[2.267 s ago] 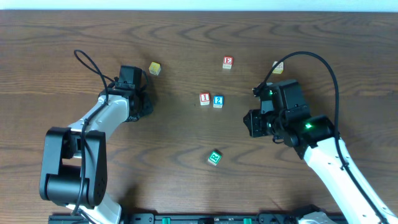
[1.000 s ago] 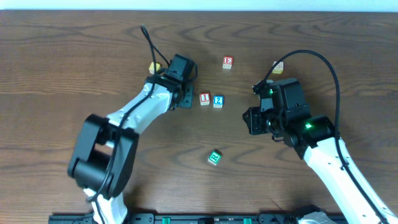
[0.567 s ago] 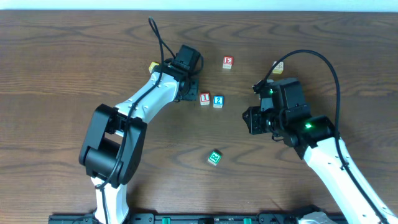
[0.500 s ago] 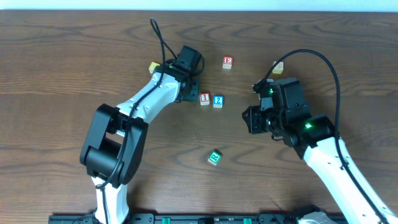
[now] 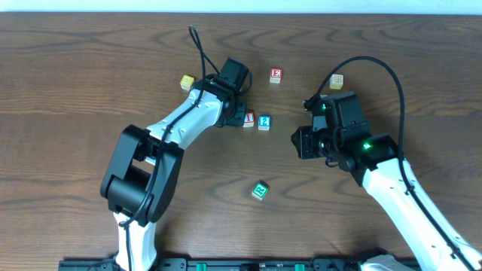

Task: Spell out Ai2
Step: 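Place the red A block to the left of the red I block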

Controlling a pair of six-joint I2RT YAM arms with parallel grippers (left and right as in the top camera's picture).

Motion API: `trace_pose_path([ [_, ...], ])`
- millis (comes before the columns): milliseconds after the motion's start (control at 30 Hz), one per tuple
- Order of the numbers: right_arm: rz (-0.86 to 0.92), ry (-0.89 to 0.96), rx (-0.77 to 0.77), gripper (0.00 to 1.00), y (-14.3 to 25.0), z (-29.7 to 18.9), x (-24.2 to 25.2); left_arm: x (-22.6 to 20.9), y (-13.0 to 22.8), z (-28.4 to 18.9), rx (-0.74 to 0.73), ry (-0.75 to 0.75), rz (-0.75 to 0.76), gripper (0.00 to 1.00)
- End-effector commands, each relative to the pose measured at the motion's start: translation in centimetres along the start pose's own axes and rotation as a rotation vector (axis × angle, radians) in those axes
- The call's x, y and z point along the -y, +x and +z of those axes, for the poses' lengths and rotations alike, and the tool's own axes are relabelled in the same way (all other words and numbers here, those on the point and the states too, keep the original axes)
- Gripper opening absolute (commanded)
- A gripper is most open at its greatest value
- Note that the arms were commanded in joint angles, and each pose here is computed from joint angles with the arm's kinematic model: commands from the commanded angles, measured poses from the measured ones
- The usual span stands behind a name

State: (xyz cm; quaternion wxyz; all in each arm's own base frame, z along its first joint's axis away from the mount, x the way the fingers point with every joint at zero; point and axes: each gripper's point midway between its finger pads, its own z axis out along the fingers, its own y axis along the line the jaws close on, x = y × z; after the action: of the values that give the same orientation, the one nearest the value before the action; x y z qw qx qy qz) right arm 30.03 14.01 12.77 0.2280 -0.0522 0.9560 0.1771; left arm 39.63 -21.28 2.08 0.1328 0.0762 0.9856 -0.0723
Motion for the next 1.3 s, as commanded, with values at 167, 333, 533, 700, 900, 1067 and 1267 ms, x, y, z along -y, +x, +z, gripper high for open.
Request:
trace_pose_path([
  [167,0.021,0.003,0.004,0.29,-0.1,0.0,0.3,0.2,0.8,1.3,-0.048,0.008,-0.013,0.06],
  [333,0.021,0.003,0.004,0.29,-0.1,0.0,0.3,0.2,0.8,1.3,-0.048,0.009,-0.012,0.2],
  [533,0.021,0.003,0.004,0.29,-0.1,0.0,0.3,0.2,0.8,1.3,-0.047,0.008,-0.012,0.32],
  [700,0.021,0.003,0.004,0.29,-0.1,0.0,0.3,0.2,0.8,1.3,-0.048,0.009,-0.012,0.38],
  [900,0.021,0.003,0.004,0.29,-0.1,0.0,0.3,0.2,0.7,1.3,-0.045,0.012,-0.012,0.4],
  [1067,0.021,0.003,0.004,0.29,-0.1,0.0,0.3,0.3,0.0,1.3,-0.014,0.014,-0.002,0.42],
  [1267,0.02,0.003,0.004,0.29,-0.1,0.0,0.3,0.3,-1.4,1.1,0.04,0.002,0.013,0.44],
])
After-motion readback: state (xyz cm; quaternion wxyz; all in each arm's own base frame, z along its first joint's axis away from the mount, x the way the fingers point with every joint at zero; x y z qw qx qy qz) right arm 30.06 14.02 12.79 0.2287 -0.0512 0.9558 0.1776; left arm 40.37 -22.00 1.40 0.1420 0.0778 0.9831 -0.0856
